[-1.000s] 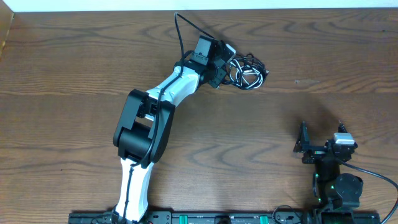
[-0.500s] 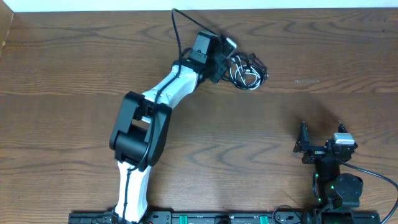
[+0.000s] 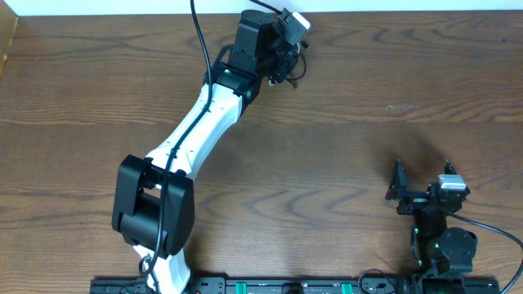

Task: Untangle cables
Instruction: 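Move the right gripper toward the cables held by the left gripper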

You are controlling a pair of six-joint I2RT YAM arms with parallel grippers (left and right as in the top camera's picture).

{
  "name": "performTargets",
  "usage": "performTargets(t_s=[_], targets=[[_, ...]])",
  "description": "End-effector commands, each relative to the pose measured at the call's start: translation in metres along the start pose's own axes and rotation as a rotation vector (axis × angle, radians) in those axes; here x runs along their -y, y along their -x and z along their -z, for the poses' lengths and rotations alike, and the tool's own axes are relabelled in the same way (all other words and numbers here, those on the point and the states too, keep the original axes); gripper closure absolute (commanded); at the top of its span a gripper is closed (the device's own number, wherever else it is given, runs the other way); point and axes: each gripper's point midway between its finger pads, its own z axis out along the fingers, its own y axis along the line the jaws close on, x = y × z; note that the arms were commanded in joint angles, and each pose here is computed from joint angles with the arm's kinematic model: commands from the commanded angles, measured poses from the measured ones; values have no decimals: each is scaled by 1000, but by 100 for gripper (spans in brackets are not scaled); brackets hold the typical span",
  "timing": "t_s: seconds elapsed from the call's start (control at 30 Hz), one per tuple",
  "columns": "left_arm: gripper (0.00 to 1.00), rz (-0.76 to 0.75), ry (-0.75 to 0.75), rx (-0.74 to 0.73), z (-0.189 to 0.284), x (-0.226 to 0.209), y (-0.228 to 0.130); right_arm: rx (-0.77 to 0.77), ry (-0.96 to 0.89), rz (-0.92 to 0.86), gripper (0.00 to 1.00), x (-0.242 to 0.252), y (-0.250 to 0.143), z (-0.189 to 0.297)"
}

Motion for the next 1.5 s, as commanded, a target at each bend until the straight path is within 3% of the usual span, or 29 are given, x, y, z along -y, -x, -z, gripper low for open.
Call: performTargets(t_s=[0.0,0.43,0.63,0.83,1.17,1.3,1.47], targets=[[93,-36,29,42,13,-10,18,3,3,-10,1,-1,0,0],[93,-35,49,70,16,-18,24,60,-29,-13,1,4,14,1],[93,-35,49,70,16,-18,24,140,136,-15,1,-24,35,4],[93,-38,55,86,16,-20,28,158,158,-7,1,-29,59,12],[92,17,52,88,16,-20,28,-78,276,137,1,-53,89,11],[93,46,51,87,16,-20,28,-198,393,171,1,-72,95,-3],[92,146,45,88,16,-19,28,-331,682,212,1,-112,100,-20]])
